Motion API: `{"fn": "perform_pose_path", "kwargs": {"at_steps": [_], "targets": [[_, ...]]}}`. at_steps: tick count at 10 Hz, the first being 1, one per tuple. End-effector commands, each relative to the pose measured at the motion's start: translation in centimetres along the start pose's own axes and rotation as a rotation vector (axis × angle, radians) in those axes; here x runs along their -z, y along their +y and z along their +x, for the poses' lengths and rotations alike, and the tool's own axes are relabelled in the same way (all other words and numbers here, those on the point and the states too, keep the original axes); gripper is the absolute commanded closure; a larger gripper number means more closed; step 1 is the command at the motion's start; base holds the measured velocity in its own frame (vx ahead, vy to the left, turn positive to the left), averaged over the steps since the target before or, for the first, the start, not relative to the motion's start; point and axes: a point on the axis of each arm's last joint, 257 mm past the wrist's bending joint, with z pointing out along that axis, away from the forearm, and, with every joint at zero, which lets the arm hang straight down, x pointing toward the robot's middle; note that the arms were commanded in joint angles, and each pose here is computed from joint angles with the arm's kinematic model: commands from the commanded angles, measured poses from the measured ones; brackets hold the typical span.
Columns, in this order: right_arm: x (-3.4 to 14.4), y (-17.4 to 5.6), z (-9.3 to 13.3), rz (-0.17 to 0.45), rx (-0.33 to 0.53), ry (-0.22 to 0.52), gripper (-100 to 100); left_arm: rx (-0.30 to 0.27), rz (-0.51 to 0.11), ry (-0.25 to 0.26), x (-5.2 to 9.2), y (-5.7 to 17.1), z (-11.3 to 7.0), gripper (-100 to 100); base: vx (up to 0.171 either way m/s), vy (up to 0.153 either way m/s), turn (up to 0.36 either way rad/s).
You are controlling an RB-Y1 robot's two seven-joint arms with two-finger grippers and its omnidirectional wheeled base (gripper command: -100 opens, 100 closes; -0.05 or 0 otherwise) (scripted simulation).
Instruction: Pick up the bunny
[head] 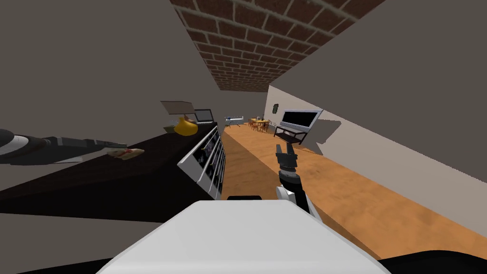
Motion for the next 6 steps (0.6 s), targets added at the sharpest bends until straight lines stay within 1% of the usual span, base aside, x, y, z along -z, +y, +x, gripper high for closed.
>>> {"fn": "perform_pose_path", "kwargs": {"at_steps": [1, 2, 3, 4, 5, 6], "targets": [[0.0, 0.0, 0.0, 0.0, 0.0, 0.0, 0, -0.041, 0.026, 0.003, 0.4, -1.1, 0.6, -100, 0.153, 0.007, 0.283], [0.0, 0.0, 0.0, 0.0, 0.0, 0.0, 0, -0.039, 0.039, 0.013, 0.2, -1.6, 1.2, -100, 0.132, 0.005, 0.173], [0.0, 0.0, 0.0, 0.0, 0.0, 0.0, 0, -0.075, 0.069, 0.014, 0.5, -2.9, 1.7, -100, 0.163, 0.025, 0.337], [0.0, 0.0, 0.0, 0.0, 0.0, 0.0, 0, -0.113, 0.094, 0.016, 0.7, -4.0, 2.2, -100, 0.252, 0.016, 0.356], [0.0, 0.0, 0.0, 0.0, 0.0, 0.0, 0, -0.152, 0.116, 0.022, 0.9, -5.1, 2.8, -100, 0.307, 0.043, 0.395], [0.0, 0.0, 0.0, 0.0, 0.0, 0.0, 0, -0.15, 0.138, 0.029, 0.8, -5.9, 3.4, -100, 0.211, 0.025, 0.32]]}}
